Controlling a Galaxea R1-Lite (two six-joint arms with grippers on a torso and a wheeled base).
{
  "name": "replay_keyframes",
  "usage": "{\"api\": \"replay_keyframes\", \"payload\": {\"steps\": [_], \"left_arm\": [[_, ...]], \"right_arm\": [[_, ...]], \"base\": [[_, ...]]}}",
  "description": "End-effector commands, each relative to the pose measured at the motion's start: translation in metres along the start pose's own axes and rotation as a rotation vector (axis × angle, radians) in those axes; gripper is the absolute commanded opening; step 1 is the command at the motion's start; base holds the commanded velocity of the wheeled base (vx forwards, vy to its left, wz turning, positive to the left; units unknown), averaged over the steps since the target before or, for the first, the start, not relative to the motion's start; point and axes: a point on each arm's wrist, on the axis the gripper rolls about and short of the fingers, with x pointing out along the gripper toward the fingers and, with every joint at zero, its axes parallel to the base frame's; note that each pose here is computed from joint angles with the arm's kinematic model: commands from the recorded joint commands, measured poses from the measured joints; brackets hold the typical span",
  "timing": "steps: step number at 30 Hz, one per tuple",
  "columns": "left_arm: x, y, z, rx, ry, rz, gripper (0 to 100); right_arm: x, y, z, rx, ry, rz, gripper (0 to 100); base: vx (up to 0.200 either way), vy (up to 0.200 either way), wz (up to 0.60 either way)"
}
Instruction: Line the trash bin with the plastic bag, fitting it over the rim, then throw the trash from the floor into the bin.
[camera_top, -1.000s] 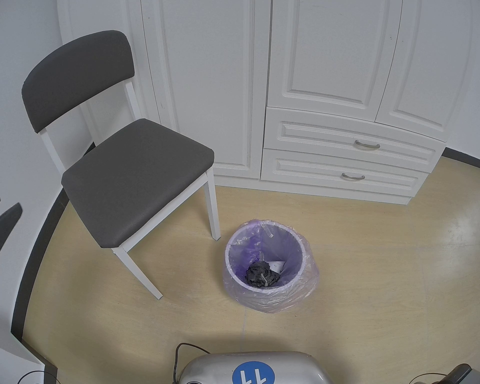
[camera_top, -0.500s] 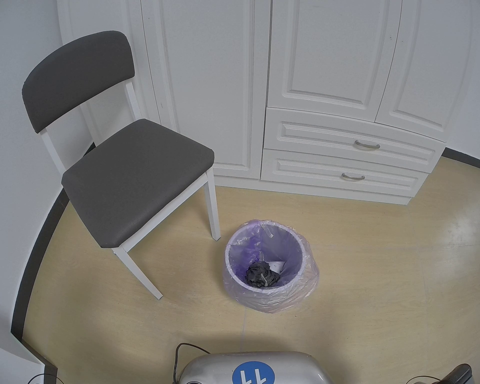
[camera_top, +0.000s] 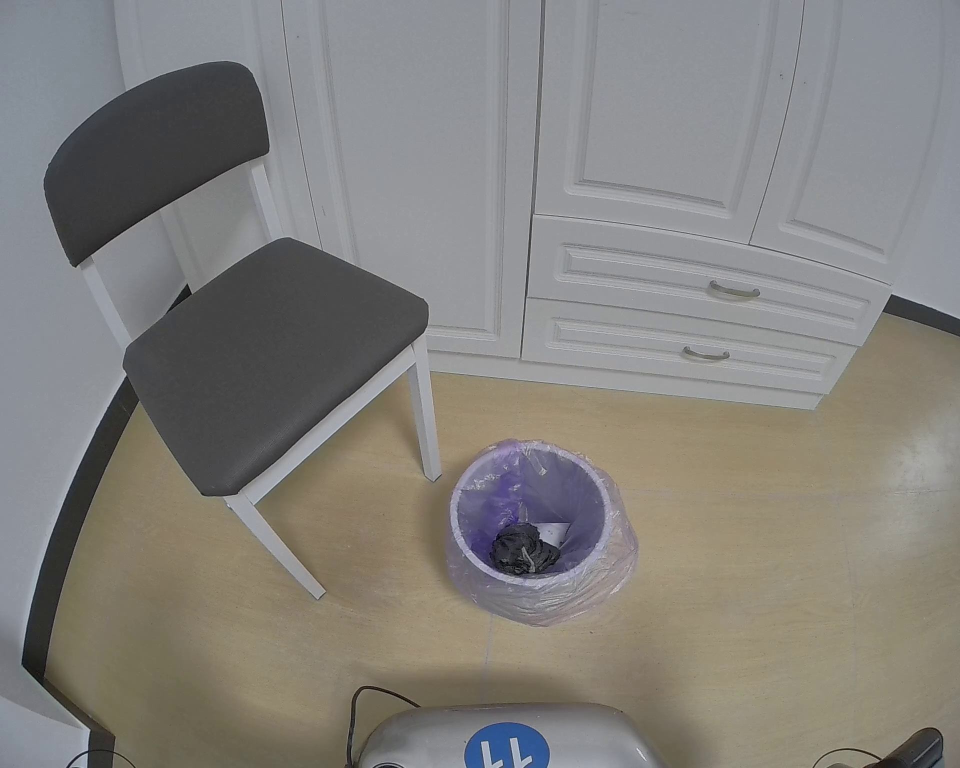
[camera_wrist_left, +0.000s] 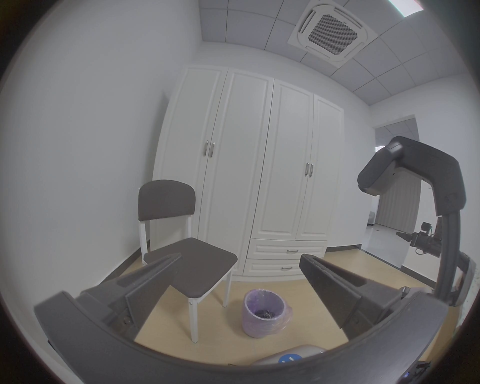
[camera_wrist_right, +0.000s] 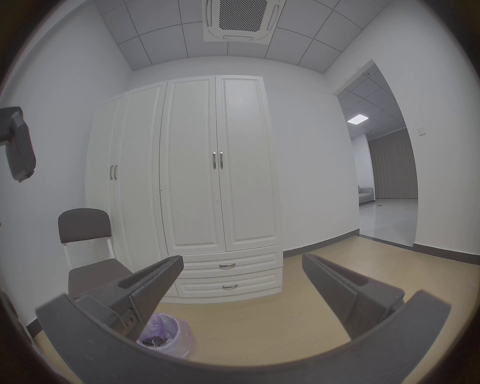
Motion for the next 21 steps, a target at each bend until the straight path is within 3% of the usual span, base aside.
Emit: {"api": "replay_keyframes", "payload": {"steps": [1,4,8,12,17,21], "left_arm": [[-0.01,-0.004,-0.023,0.033,-0.018,0.047,100],[-0.006,0.0,-0.031,0.064,0.009,0.121,100],[0.013,0.013,-0.062,0.134,0.092,0.22,100],[0.032,0.025,-0.09,0.186,0.047,0.311,100],[0.044,0.037,-0.137,0.182,0.091,0.373,100],[0.044,0.04,-0.152,0.176,0.16,0.391,100]], "right_arm": [[0.002,0.001,-0.014,-0.005,-0.001,0.02,100],[0.008,0.002,-0.025,-0.007,0.004,0.041,100],[0.015,0.003,-0.047,-0.021,0.016,0.055,100],[0.02,0.004,-0.064,-0.074,0.012,0.055,100],[0.024,0.003,-0.09,-0.089,0.022,0.056,100],[0.024,0.002,-0.11,-0.099,0.096,0.052,100]], "base": [[0.0,0.0,0.0],[0.0,0.0,0.0],[0.0,0.0,0.0],[0.0,0.0,0.0],[0.0,0.0,0.0],[0.0,0.0,0.0]]}}
